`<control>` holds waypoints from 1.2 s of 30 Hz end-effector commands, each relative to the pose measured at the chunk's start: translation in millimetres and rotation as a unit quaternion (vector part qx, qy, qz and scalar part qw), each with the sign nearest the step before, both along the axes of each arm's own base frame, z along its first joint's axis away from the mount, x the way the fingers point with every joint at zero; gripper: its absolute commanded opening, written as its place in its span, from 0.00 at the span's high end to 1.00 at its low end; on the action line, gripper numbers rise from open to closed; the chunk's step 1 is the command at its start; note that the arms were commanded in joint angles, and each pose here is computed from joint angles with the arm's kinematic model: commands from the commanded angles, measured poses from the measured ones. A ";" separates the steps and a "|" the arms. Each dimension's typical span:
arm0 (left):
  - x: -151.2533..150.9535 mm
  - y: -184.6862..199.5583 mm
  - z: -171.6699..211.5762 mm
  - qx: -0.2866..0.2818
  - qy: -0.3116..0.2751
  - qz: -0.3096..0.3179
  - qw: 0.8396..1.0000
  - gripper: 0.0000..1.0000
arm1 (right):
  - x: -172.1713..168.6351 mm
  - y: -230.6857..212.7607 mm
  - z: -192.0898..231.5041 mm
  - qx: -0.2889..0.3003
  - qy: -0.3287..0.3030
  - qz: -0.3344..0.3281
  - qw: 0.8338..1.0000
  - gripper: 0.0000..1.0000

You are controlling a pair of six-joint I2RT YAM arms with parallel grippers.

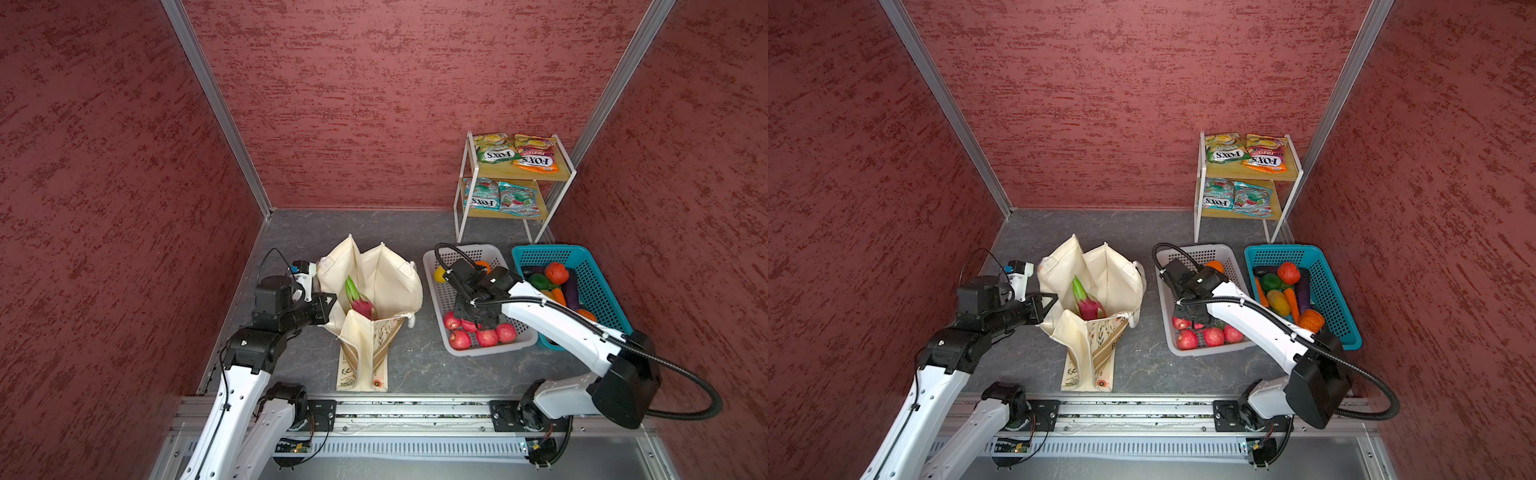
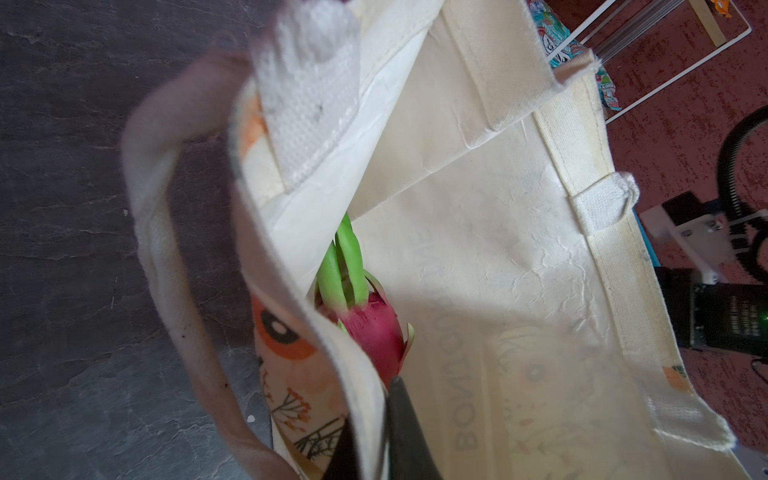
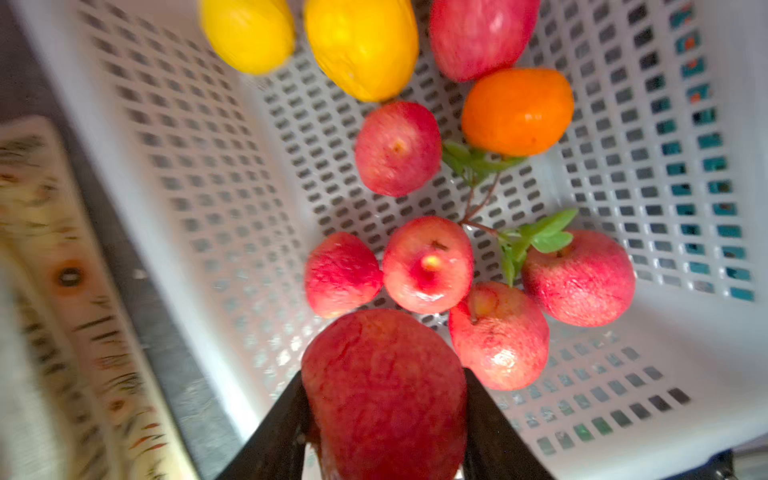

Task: Place the food into the grocery bag and tie it
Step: 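Carry the red apple with the right gripper over the open bag, then drop the red apple into the bag by opening the right gripper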

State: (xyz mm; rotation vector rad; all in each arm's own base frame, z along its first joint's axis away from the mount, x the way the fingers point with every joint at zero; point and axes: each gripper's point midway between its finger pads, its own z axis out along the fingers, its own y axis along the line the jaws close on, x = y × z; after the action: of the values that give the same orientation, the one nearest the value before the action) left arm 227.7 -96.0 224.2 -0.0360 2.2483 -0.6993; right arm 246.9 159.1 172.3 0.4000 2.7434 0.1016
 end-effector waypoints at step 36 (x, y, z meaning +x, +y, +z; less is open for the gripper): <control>-1.3 1.5 -4.5 0.000 0.006 0.002 1.000 0.89 | 6.4 275.0 28.2 0.047 -0.036 0.317 0.947 0.50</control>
State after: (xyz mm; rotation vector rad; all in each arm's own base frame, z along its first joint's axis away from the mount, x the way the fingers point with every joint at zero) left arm 228.1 -95.0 224.2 -0.0411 2.2475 -0.6969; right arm 255.9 428.0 216.7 -0.4257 2.6645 0.4029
